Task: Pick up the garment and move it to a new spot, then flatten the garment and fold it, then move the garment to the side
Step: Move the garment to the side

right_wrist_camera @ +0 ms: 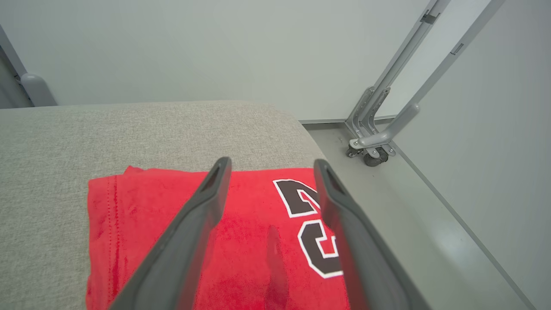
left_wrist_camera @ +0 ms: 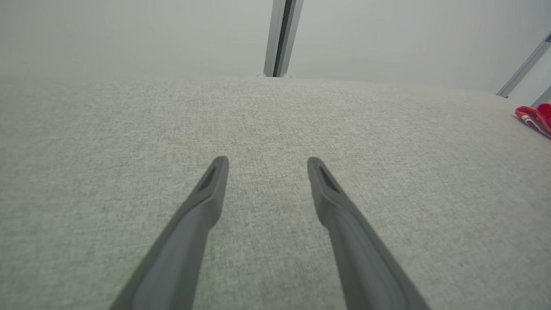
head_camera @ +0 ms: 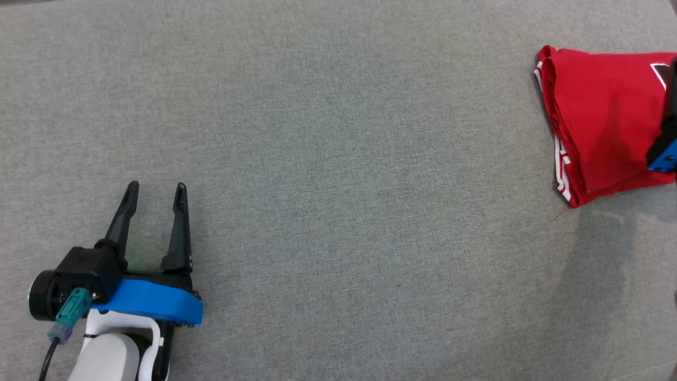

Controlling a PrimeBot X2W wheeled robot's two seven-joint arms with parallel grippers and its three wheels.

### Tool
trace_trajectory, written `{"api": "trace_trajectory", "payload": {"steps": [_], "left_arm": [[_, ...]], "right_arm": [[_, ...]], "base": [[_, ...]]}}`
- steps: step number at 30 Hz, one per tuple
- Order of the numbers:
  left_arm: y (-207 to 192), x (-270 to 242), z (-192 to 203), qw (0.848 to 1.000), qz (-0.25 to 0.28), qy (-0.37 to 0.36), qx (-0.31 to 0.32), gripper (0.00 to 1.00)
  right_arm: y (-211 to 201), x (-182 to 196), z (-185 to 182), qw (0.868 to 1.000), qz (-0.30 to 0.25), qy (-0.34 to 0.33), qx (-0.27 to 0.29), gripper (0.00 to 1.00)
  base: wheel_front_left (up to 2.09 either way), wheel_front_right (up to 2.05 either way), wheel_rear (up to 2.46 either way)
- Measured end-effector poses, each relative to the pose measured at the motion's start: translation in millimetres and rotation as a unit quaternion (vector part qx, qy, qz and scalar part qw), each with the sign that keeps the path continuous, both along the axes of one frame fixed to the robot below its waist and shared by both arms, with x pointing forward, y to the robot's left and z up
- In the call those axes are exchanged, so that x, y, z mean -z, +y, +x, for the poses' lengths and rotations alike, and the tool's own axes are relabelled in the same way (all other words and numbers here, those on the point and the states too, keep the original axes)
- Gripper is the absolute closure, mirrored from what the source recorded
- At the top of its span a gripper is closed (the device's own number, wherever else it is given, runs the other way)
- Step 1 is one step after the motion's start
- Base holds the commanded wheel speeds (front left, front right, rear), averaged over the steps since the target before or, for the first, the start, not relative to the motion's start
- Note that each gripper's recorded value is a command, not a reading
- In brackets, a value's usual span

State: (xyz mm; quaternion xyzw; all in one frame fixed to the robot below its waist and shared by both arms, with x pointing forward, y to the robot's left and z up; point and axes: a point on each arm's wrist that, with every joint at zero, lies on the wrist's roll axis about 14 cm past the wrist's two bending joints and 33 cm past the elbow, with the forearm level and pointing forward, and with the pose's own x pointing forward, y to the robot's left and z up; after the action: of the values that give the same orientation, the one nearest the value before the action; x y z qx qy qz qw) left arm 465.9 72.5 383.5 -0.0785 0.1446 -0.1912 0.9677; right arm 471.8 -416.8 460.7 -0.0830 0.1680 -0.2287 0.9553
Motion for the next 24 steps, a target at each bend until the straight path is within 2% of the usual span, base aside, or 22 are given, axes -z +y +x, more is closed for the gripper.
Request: {"api": "trace_trajectory", "payload": {"steps": [6, 13, 18, 24], "left_arm": [[6.2, -18.6, -5.2, 1.0, -0.011, -0.021, -0.019, 0.0], [25.6, -40.8, -23.9, 0.997, -0.026, -0.04, -0.062, 0.0], [43.7, -51.9, -45.4, 0.994, -0.031, -0.048, -0.094, 0.0], [59.5, -57.0, -73.3, 0.99, -0.035, -0.051, -0.126, 0.0]], "right_arm": [[43.1, -11.9, 18.3, 0.998, 0.007, -0.028, -0.061, 0.0], [103.6, -35.1, 23.3, 0.987, 0.025, -0.076, -0.138, 0.0], [145.2, -35.5, 2.7, 0.978, 0.051, -0.101, -0.175, 0.0], [176.1, -21.3, -37.9, 0.971, 0.082, -0.119, -0.188, 0.0]], "base": [[0.0, 0.0, 0.0], [0.0, 0.0, 0.0], [0.0, 0.0, 0.0], [0.0, 0.0, 0.0]]}}
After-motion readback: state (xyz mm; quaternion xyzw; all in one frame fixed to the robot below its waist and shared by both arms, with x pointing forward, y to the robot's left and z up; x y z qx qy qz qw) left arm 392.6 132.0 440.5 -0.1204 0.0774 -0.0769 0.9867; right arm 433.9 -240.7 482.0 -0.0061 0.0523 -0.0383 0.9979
